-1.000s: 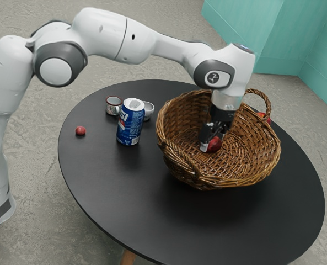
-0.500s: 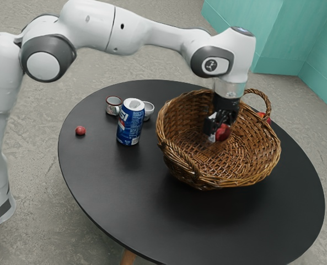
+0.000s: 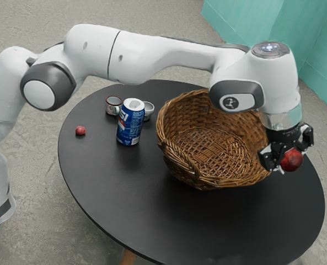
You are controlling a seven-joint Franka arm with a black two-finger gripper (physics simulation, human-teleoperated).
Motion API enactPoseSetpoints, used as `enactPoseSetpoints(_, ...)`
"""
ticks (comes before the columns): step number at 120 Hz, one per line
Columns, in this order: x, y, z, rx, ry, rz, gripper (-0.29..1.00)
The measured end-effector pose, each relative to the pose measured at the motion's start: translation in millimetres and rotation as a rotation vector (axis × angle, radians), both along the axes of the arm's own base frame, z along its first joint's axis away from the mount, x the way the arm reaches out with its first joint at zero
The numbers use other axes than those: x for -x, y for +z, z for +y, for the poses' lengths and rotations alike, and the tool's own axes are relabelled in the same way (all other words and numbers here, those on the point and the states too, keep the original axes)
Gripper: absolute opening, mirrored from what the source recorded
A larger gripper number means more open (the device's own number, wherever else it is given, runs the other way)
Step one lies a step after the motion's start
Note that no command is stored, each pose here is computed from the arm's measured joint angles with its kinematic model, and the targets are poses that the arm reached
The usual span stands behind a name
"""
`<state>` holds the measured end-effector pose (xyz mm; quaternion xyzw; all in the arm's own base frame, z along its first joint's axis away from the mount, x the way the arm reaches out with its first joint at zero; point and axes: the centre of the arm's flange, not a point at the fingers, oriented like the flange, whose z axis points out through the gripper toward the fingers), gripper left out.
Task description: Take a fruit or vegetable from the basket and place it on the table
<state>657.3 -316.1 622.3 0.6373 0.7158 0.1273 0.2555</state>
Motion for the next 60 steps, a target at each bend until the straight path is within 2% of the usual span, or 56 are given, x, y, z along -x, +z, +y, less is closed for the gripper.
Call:
enactPoseSetpoints(11,-2,1,-4,0.012,-0.005,-0.030,0.29)
enactPoseSetpoints(15,-2,-1,-6,0.010,-0.008,-0.036,0.39)
enactPoseSetpoints(25,-1,-1,-8,-0.002,-0.010,-0.057,0.51)
enactPoseSetpoints(46,0,1,9,-0.031,0.021,-0.076,0.64)
enactPoseSetpoints(54,7,-4,33,-0.054,0.055,-0.053,0.67)
enactPoseSetpoints(60,14,9,70,-0.034,0.114,-0.019,0.68)
